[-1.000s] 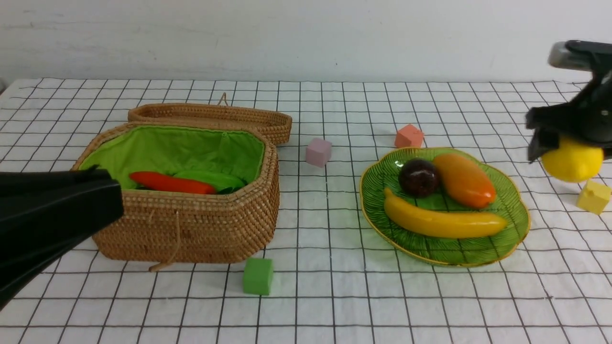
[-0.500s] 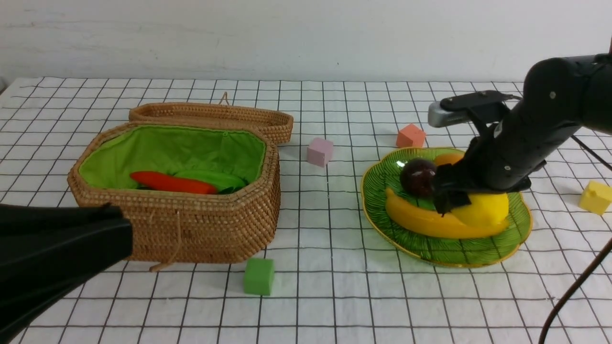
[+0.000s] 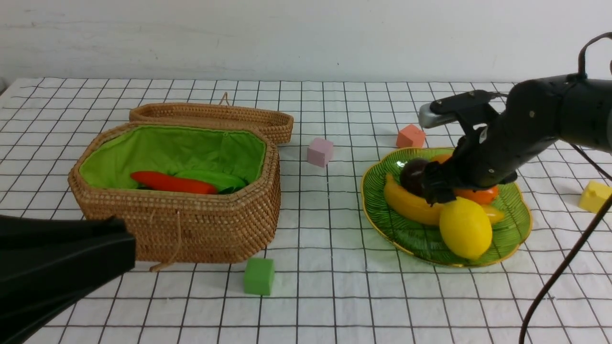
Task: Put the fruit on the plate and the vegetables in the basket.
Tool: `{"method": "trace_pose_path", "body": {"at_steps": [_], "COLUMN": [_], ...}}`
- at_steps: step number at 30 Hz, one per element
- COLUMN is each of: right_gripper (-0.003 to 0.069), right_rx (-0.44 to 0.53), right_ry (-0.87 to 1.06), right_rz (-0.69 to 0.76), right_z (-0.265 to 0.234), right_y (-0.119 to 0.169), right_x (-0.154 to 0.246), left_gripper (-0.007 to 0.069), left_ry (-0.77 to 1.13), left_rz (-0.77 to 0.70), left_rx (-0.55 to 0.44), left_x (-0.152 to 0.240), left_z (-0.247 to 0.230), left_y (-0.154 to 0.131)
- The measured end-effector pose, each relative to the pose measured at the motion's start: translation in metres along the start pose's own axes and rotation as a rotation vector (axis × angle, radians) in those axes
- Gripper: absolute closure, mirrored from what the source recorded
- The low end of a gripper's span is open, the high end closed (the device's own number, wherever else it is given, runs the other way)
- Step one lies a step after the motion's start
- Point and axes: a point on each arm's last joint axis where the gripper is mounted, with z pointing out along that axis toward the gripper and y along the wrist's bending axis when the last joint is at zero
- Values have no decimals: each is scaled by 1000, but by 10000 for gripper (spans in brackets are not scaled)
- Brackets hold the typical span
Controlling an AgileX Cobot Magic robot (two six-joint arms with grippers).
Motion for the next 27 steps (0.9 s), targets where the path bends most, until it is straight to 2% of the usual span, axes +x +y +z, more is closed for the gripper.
{"method": "trace_pose_path", "body": {"at_steps": [4,9,14,15,17,19,20,21,23,25,27], "right_gripper": [23,88,283,350,467,533,608,643,666,666,659], "right_rx": [3,-1,-6,-4,-4,-3,-4,-6,-15,-21,-30], "right_ry": [-8,-9,-21,-33,-25,-40,-35,-47,-82,-120,-155], "right_rz": [-4,5,70,72,85,89,111,128,170,192,236], "right_z": [-5,-27,-118,-142,-173,-194,-213,-225,-245,-258,-266], "right_y": [0,1,5,6,9,11,14,16,21,24,29], "right_x": [-1,-2,4,10,28,40,65,81,114,136,176], "left_gripper": [572,572,603,631,638,638,638,638,638,638,638], "left_ry": [2,2,-40,-58,-108,-135,-200,-241,-289,-329,-355], "left_rz": [0,1,4,14,28,18,-7,-25,-70,-93,-127], "left_rx": [1,1,-28,-44,-77,-95,-127,-147,-181,-204,-238], "left_x": [0,0,-3,-3,1,8,20,30,52,65,91], "left_z": [0,0,-1,-3,-12,-16,-27,-31,-34,-36,-33], "left_y": [0,0,2,3,2,1,0,0,1,2,5]}}
